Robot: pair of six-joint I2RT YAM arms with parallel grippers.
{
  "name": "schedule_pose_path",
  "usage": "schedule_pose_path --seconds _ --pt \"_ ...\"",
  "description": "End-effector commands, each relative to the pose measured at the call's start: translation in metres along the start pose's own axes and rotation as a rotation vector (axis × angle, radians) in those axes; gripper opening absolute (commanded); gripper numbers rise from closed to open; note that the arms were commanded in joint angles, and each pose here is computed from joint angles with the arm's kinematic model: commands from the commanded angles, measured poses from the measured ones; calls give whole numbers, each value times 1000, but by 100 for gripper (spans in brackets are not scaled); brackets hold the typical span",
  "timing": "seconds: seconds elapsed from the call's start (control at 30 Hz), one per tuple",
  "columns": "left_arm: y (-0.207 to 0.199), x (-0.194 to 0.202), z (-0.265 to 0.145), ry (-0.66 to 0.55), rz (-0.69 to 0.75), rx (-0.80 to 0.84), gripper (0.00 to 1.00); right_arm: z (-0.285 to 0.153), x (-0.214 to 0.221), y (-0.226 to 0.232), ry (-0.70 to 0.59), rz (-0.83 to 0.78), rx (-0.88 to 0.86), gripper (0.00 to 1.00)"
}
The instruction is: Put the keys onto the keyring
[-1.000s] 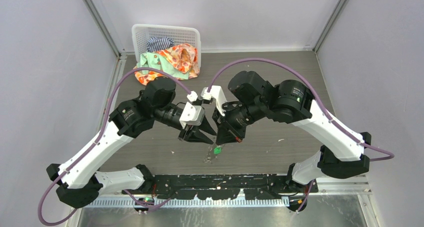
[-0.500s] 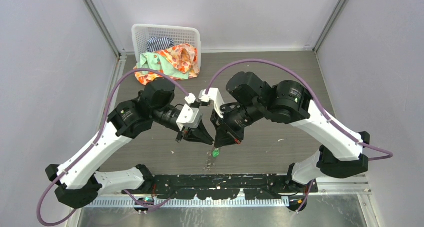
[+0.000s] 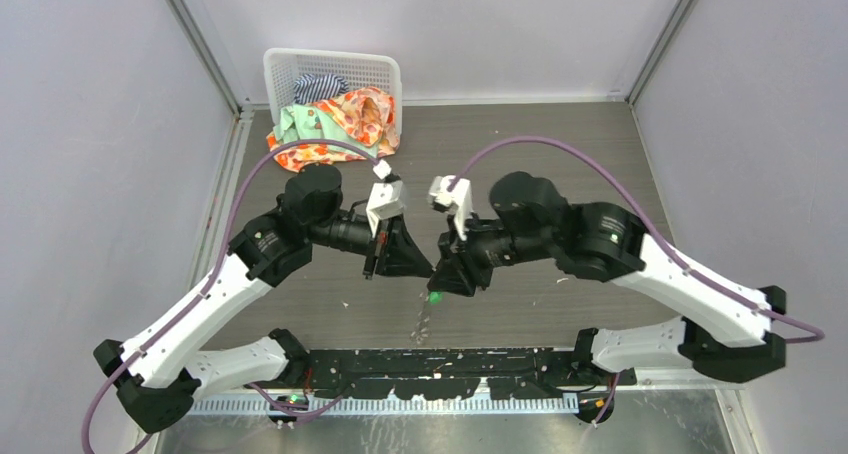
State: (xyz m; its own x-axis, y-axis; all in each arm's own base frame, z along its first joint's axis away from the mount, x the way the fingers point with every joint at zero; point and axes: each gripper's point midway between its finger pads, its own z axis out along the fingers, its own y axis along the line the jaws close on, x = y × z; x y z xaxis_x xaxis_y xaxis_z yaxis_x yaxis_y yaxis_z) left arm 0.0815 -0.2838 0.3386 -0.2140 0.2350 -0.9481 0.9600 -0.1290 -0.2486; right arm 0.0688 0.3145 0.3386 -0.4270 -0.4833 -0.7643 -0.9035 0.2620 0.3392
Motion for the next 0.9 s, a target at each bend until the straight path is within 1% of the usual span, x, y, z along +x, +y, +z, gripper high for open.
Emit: schedule_pose_path --seconds 0.0,0.07,0.2,0.33,0.43,0.57,0.73,0.87 --pt "-7 -66 -5 -193 7 22 0 -35 -64 14 -419 -34 -24 38" --pt "-10 -76 -6 -219 27 28 0 -42 -67 12 -479 -21 -16 41" --pt "-15 -93 -11 -264 75 26 0 -56 -72 14 -558 -8 -19 47" --pt "-17 -103 -17 -300 85 -8 0 -78 -73 12 -636 7 9 48" --pt "-14 -111 -22 -336 92 -64 0 -90 -71 8 -675 22 34 47" --pt "-9 -122 -28 -378 98 -121 0 -93 -64 5 -674 39 47 45" --pt "-10 -127 -30 -392 113 -122 0 -86 -61 7 -643 57 25 41" --pt "-11 -127 -30 -391 113 -119 0 -84 -63 7 -655 61 23 41"
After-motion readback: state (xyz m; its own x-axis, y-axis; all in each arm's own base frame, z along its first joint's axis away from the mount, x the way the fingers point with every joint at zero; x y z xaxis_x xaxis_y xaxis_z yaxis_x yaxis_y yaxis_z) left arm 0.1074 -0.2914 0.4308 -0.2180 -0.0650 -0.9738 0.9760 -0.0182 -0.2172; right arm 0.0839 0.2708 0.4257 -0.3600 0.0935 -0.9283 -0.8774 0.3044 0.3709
